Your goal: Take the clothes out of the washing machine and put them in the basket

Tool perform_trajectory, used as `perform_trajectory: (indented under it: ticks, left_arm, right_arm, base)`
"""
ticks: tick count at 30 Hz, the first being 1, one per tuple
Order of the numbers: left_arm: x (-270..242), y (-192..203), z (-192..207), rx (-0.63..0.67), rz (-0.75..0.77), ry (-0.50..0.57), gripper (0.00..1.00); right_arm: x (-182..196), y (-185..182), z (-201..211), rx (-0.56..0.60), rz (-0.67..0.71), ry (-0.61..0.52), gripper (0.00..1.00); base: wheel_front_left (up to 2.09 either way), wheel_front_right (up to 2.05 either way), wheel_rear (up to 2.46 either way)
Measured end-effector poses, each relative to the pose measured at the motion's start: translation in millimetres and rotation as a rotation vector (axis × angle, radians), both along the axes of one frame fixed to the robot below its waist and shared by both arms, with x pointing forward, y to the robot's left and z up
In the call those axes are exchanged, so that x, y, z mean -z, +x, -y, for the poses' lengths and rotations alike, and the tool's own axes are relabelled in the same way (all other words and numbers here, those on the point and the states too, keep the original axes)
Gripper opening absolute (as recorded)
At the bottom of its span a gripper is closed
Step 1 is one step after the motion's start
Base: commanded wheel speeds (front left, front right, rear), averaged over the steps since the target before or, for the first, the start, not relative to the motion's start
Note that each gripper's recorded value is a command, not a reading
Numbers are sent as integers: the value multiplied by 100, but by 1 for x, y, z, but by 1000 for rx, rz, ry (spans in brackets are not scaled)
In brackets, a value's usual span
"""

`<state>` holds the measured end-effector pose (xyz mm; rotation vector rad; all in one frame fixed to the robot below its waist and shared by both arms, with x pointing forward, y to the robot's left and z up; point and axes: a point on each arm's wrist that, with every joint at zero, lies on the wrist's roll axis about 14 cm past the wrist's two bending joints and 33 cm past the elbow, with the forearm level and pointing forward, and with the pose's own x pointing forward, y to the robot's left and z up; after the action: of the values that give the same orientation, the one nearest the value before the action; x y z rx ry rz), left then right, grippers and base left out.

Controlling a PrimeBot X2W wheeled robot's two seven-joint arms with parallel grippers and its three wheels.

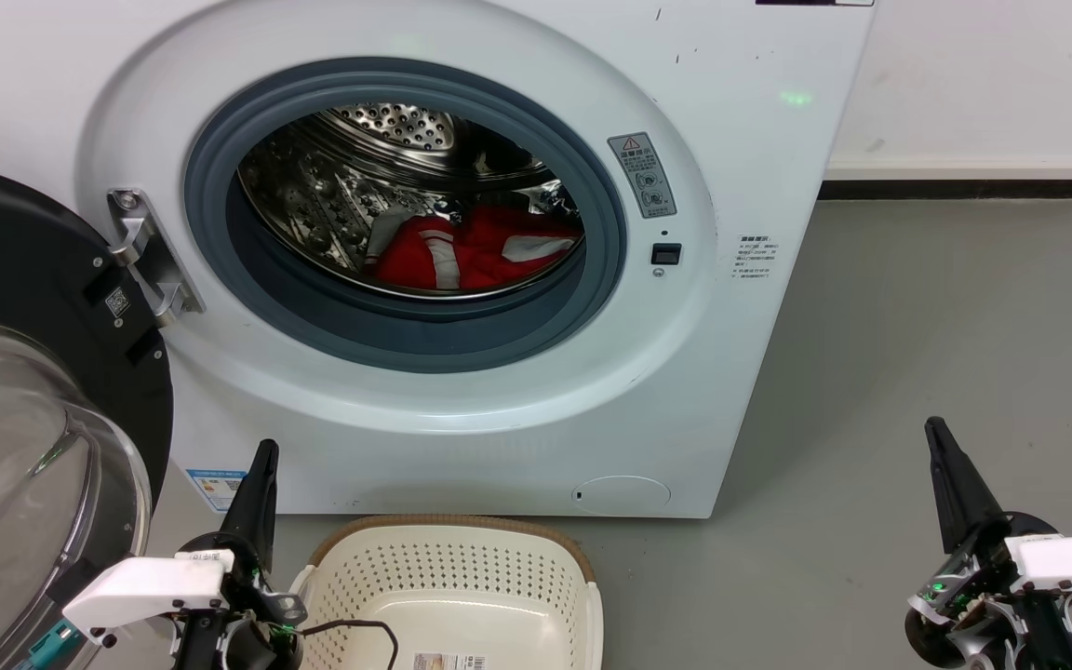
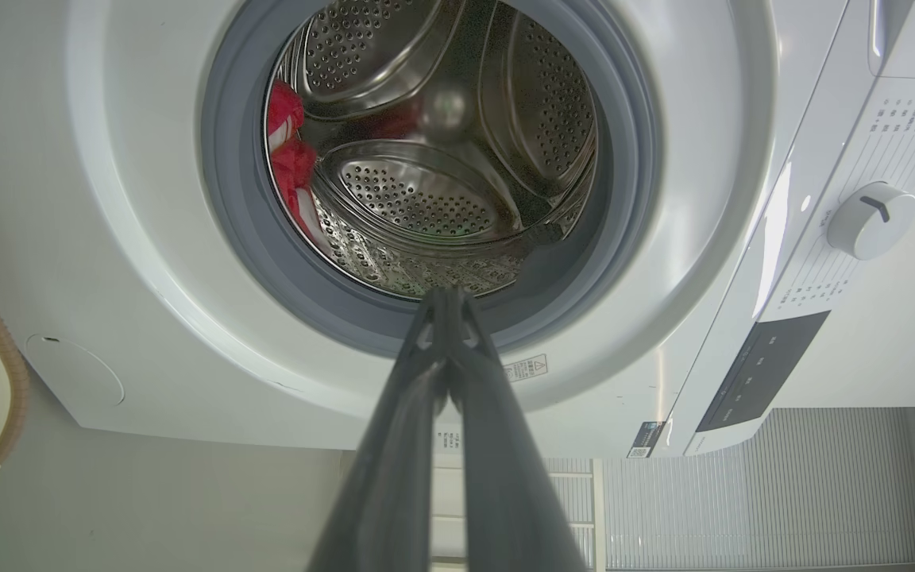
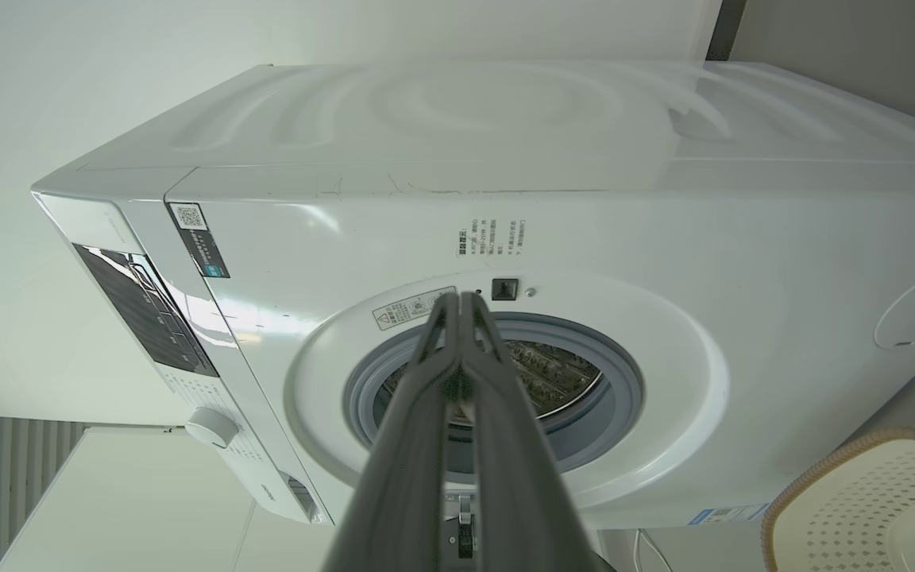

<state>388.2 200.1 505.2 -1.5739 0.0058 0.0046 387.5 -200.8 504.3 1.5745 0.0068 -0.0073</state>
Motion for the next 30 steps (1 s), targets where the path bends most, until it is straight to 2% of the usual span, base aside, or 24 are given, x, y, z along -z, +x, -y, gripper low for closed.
perform_trajectory:
  ticks: [23,24,30]
  left_arm:
    - [0,0,0,0,0,0,0]
    - [0,0,0,0,0,0,100]
    - [18,-9,1,-8,-54,-3,100]
  right_arm:
    - [0,0,0,0,0,0,0]
    - [0,0,0,0,0,0,100]
    - [20,-10,2,14,-58,3,100]
  base:
    - [0,0,0]
    - [0,0,0]
    - [0,0,0]
